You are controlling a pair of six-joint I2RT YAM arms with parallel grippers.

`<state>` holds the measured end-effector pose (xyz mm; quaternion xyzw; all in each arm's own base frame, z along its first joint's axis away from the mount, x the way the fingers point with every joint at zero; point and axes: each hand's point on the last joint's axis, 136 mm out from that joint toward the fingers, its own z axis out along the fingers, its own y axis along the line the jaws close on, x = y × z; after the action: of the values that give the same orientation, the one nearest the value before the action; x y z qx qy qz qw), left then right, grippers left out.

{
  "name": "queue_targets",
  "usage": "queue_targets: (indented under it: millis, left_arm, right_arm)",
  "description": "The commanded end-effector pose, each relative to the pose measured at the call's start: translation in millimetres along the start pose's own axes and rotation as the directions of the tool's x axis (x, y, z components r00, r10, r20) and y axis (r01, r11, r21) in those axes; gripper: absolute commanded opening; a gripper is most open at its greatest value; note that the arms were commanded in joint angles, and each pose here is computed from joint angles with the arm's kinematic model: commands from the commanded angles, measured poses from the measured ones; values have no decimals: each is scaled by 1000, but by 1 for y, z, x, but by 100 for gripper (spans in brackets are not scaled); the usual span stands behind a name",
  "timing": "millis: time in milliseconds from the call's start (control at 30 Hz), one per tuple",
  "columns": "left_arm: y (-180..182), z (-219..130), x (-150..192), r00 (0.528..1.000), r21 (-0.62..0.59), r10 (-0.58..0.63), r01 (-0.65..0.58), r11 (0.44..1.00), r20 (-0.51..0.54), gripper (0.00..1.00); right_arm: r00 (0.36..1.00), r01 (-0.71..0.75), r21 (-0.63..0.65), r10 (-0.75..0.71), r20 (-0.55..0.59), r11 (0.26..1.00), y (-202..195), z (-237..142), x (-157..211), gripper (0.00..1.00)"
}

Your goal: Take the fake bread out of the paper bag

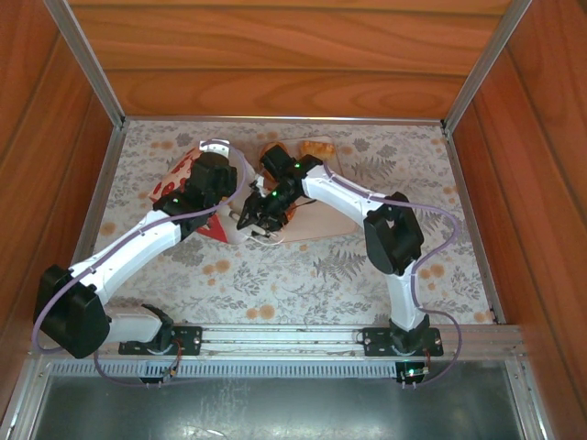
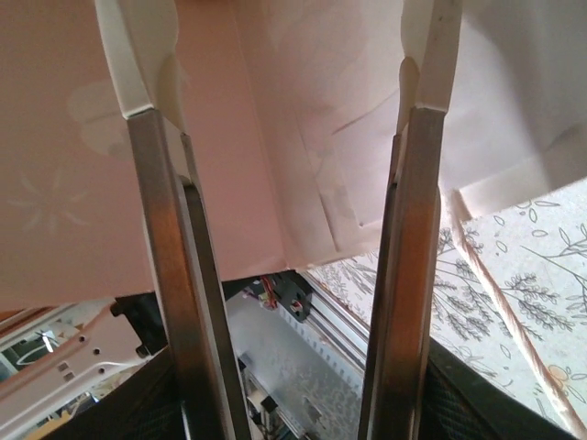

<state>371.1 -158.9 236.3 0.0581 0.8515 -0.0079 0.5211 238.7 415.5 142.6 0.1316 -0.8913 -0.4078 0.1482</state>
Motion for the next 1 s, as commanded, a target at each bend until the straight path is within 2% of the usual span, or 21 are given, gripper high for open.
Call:
queue_targets:
  millis: [0,633,867,967]
  left_arm:
    - [-10,-4,-13,999,48,-17,14,999,52,0]
    - [-10,-9,-16,998,65,-17,13,998,68,0]
    - [-8,-9,-13,998,51,-10,6,999,62,0]
    - [-6,-8,-11,998,39,-7,4,999,58,0]
  right_arm:
    - [1000,10,-67,-9,4,998,15,-3,-11,55]
    - [1000,-19,-58,19,-12,998,5,11,-31,53]
    - [1000,-10,-39,10,8,999,2,8,-36,31]
    - [1000,1,-18,-1,22,1000,1,3,-34,26]
